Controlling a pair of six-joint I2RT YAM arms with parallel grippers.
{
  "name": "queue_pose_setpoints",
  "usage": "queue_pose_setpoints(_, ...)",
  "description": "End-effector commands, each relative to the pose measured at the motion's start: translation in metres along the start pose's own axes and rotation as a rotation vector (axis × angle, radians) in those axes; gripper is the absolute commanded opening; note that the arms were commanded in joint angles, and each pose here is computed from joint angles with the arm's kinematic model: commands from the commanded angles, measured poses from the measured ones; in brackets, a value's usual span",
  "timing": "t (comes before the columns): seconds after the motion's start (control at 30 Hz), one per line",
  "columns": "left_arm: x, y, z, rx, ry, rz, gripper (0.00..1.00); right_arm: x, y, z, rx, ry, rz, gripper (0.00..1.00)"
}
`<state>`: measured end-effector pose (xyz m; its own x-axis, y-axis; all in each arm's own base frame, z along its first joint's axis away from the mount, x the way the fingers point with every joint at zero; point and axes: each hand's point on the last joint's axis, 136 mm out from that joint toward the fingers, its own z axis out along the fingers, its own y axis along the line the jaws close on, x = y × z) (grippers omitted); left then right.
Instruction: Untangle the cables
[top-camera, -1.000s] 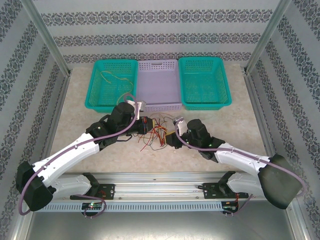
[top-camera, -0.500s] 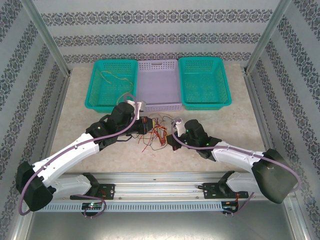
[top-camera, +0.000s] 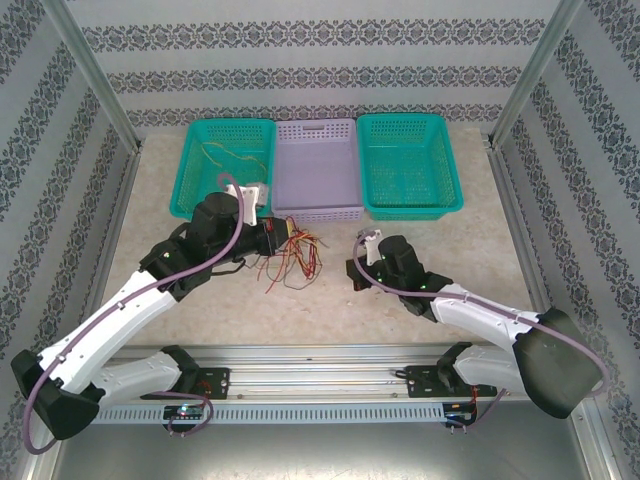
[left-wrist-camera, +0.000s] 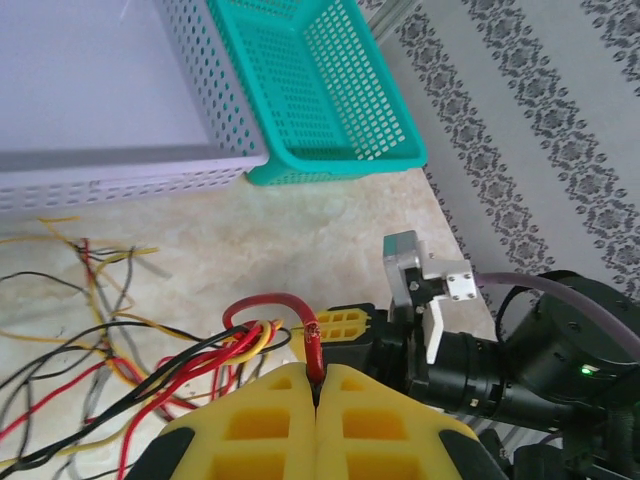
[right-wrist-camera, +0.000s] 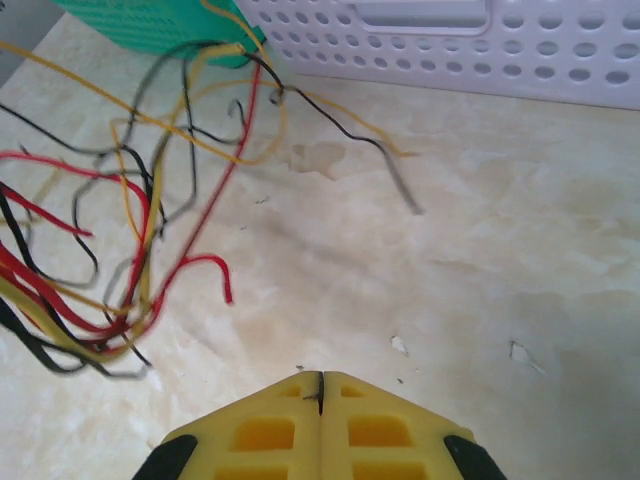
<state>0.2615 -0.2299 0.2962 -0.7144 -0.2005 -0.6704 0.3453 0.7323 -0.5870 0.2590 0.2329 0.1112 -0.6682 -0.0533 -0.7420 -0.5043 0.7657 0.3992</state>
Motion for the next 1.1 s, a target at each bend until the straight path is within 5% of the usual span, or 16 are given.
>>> queue_pose_setpoints(0.0, 0.003, 0.002, 0.004, 0.007, 0.024, -0.01, 0.0, -0.013, 0.041, -0.009, -0.175, -0.061, -0.052, 0.09)
queue_pose_setpoints(0.13, 0.009, 0.001, 0.013, 0.034, 0.043, -0.037, 0.0, -0.021, 0.068, -0.018, -0.266, -0.102, -0.127, 0.34)
queue_pose_setpoints(0.3, 0.011, -0.003, 0.017, 0.055, 0.057, -0.048, 0.0, -0.024, 0.077, -0.014, -0.312, -0.101, -0.146, 0.45)
queue_pose_setpoints(0.63, 0.015, -0.005, 0.016, 0.077, 0.071, -0.063, 0.0, -0.031, 0.06, 0.02, -0.204, -0.08, -0.19, 0.43)
queue_pose_setpoints(1.07, 0.024, 0.0, 0.017, 0.073, 0.089, -0.071, 0.0, -0.037, 0.049, 0.018, -0.142, -0.124, -0.208, 0.39)
